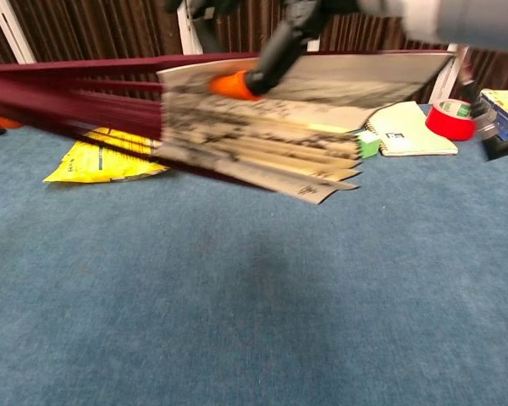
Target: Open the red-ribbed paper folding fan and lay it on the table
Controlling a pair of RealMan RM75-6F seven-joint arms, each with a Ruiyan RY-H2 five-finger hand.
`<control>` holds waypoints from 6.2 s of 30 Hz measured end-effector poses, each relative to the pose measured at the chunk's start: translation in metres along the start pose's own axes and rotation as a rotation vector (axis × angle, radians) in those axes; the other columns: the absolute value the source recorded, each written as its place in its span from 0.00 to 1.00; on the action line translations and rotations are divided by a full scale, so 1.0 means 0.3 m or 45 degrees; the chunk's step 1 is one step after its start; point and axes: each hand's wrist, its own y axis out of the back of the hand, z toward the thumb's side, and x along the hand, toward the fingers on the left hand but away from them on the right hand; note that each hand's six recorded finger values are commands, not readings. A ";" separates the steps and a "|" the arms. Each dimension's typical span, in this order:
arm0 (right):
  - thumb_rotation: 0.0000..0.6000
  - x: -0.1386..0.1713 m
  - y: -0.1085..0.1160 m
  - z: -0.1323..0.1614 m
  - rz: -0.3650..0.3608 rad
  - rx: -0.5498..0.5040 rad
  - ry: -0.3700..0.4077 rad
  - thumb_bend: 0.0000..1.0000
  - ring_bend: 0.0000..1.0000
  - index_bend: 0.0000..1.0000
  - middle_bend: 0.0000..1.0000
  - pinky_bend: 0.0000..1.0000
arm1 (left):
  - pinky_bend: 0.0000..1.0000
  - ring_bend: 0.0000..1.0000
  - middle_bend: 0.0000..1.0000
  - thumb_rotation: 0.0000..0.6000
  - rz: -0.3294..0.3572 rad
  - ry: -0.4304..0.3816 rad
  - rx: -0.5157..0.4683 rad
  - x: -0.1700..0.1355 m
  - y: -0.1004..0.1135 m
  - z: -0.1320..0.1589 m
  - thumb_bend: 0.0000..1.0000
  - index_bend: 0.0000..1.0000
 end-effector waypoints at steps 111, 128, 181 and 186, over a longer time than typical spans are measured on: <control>1.00 0.021 -0.097 0.186 -0.051 -0.198 0.053 0.50 0.21 0.73 0.16 0.16 | 0.10 0.00 0.13 1.00 -0.300 -0.374 -0.956 0.197 -0.349 0.318 0.14 0.38; 1.00 0.042 -0.062 0.133 -0.075 -0.197 0.007 0.50 0.21 0.73 0.16 0.16 | 0.20 0.02 0.38 1.00 -0.124 -0.313 -0.900 0.220 -0.280 0.268 0.50 0.80; 1.00 0.268 -0.024 -0.504 -0.144 -0.146 -0.450 0.36 0.13 0.26 0.11 0.10 | 0.08 0.00 0.03 1.00 0.558 -0.498 0.393 0.225 0.070 0.143 0.40 0.32; 1.00 0.279 -0.056 -0.520 -0.045 -0.044 -0.479 0.29 0.11 0.16 0.09 0.09 | 0.00 0.00 0.00 1.00 0.465 -0.480 0.408 0.228 0.040 0.137 0.40 0.17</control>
